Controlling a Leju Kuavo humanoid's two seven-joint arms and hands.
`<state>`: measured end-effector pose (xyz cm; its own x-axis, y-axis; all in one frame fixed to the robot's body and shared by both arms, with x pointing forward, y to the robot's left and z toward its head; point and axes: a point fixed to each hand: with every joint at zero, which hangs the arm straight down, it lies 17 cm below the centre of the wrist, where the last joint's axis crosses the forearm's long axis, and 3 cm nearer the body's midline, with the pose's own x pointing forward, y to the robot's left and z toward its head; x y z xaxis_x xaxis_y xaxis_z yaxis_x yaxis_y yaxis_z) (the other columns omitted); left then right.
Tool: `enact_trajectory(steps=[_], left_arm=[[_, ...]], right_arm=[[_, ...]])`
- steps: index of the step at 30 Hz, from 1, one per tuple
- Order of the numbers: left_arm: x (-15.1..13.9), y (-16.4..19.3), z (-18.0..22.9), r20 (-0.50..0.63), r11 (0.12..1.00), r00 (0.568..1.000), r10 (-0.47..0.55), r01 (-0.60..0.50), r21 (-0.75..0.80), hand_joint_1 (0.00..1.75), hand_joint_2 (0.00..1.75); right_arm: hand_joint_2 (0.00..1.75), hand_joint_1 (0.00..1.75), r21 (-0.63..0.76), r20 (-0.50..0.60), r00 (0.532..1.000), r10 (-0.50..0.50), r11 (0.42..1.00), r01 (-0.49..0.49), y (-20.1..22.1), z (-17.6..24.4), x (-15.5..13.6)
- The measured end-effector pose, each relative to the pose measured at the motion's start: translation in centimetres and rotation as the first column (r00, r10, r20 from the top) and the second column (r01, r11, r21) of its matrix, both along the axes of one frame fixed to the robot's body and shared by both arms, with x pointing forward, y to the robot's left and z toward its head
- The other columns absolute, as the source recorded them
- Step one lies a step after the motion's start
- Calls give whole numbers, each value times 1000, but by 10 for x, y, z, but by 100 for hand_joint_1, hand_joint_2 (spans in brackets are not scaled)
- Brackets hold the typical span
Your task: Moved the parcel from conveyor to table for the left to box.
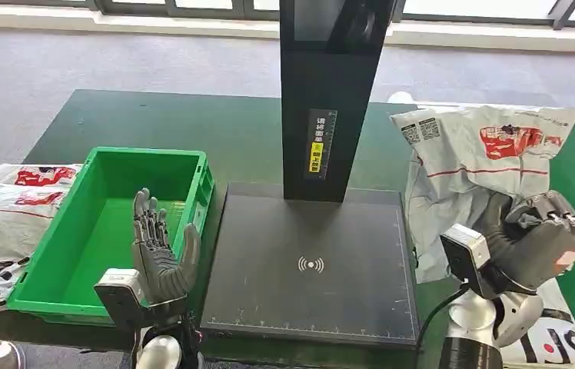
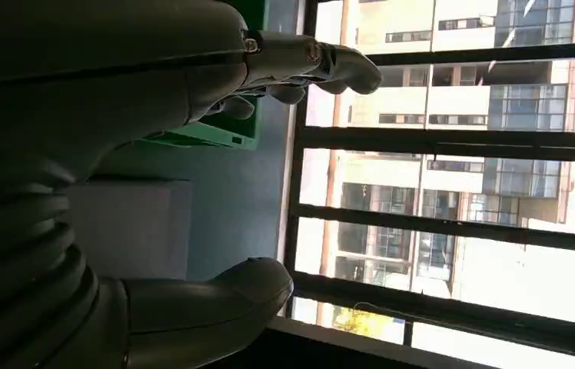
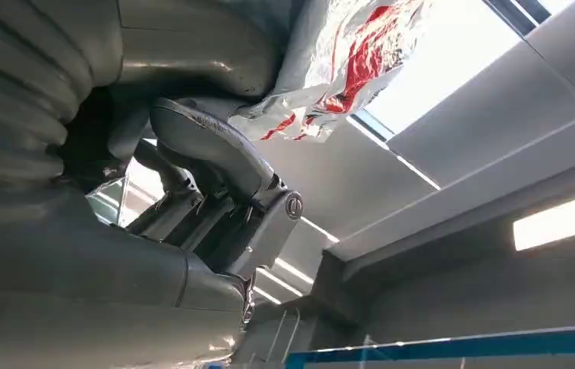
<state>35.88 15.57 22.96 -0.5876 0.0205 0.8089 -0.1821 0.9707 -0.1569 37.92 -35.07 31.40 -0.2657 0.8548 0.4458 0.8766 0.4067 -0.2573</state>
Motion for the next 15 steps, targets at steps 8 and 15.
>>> enact_trajectory(steps=[8,15], left_arm=[[0,0,0,0,1000,1000,0,0,0,0,175],[0,0,0,0,1000,1000,0,0,0,0,175]], right_arm=[[175,175,0,0,1000,0,1000,0,0,0,0],[175,175,0,0,1000,0,1000,0,0,0,0]])
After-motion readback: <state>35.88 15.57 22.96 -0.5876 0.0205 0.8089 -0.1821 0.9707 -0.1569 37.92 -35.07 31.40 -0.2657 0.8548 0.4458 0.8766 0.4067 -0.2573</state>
